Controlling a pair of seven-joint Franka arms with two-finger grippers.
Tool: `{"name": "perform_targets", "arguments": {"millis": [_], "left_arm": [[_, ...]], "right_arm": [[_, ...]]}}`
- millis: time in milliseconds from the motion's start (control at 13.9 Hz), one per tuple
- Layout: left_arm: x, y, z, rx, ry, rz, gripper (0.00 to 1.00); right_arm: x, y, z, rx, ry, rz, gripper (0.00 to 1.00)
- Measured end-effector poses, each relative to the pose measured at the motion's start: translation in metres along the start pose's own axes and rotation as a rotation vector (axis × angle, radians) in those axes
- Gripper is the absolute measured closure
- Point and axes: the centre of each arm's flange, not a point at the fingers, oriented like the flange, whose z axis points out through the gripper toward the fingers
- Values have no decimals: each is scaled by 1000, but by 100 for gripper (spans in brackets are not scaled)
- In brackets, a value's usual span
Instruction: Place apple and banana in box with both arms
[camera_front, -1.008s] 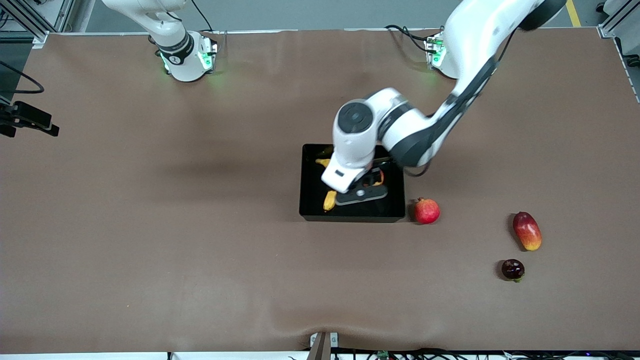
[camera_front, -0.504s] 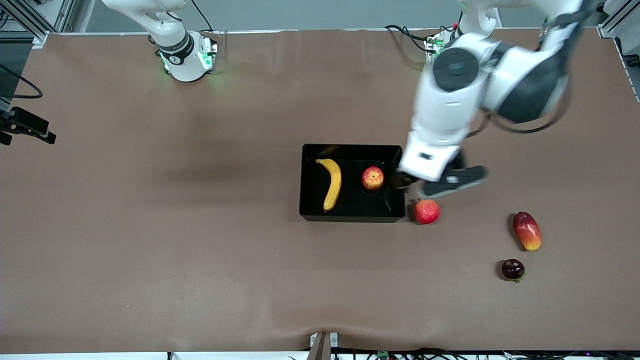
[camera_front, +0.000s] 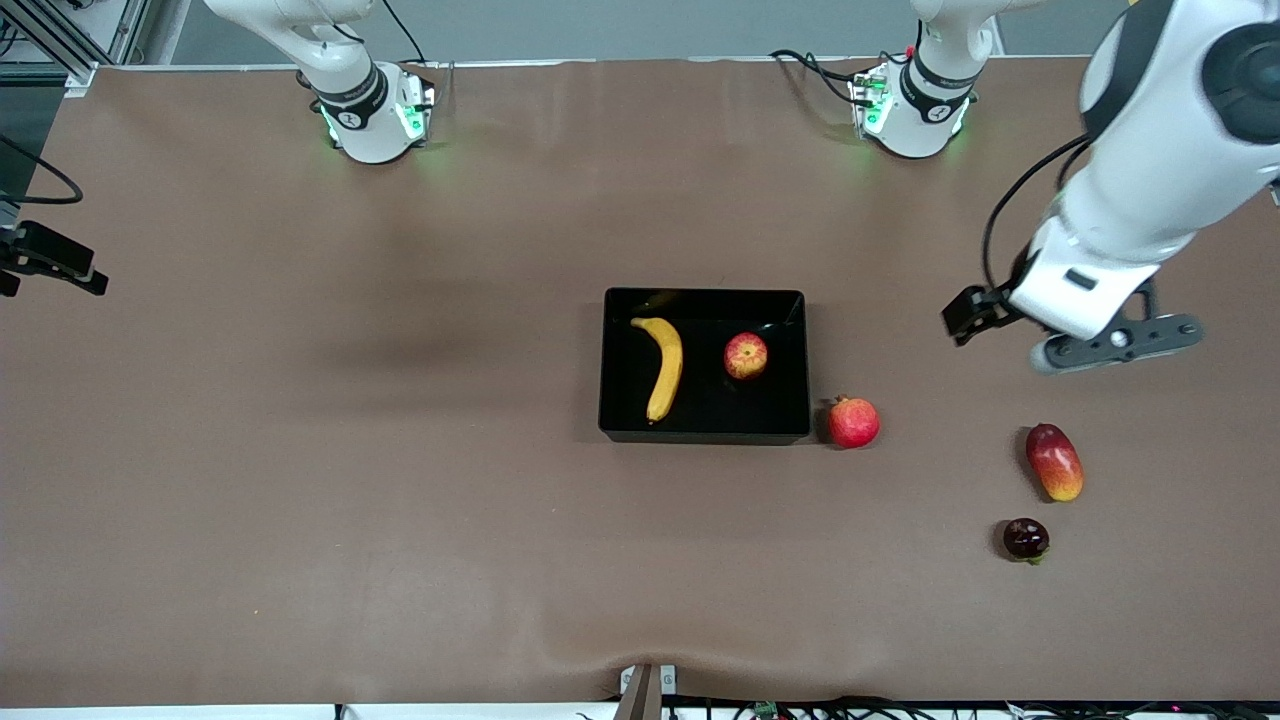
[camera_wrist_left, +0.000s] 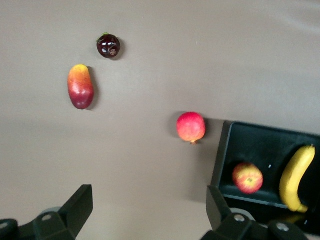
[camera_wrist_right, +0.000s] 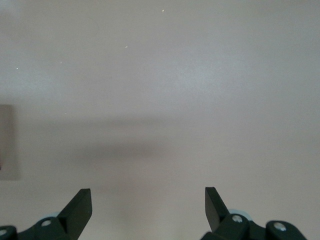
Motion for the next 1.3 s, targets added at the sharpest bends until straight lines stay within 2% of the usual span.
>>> {"name": "perform_targets", "arguments": {"millis": [144,504,792,1008,1296], "left_arm": [[-10,-24,-13,14,-21,25,0],[-42,-95,-37,-61,-57,1,0],[-76,-96,-46,-56,-61,19,0],[-76,-99,-45,-56,-62,13,0],[-73,-103,-52,-60,-47,11,0]], "right_arm": [[0,-1,1,0,-1,3,0],[2,-1,3,0,-2,12,0],[2,1,4,0,-6,16,0],[-5,1,10,7,-68,15,0],[-6,1,10,8,-76,24,0]]}}
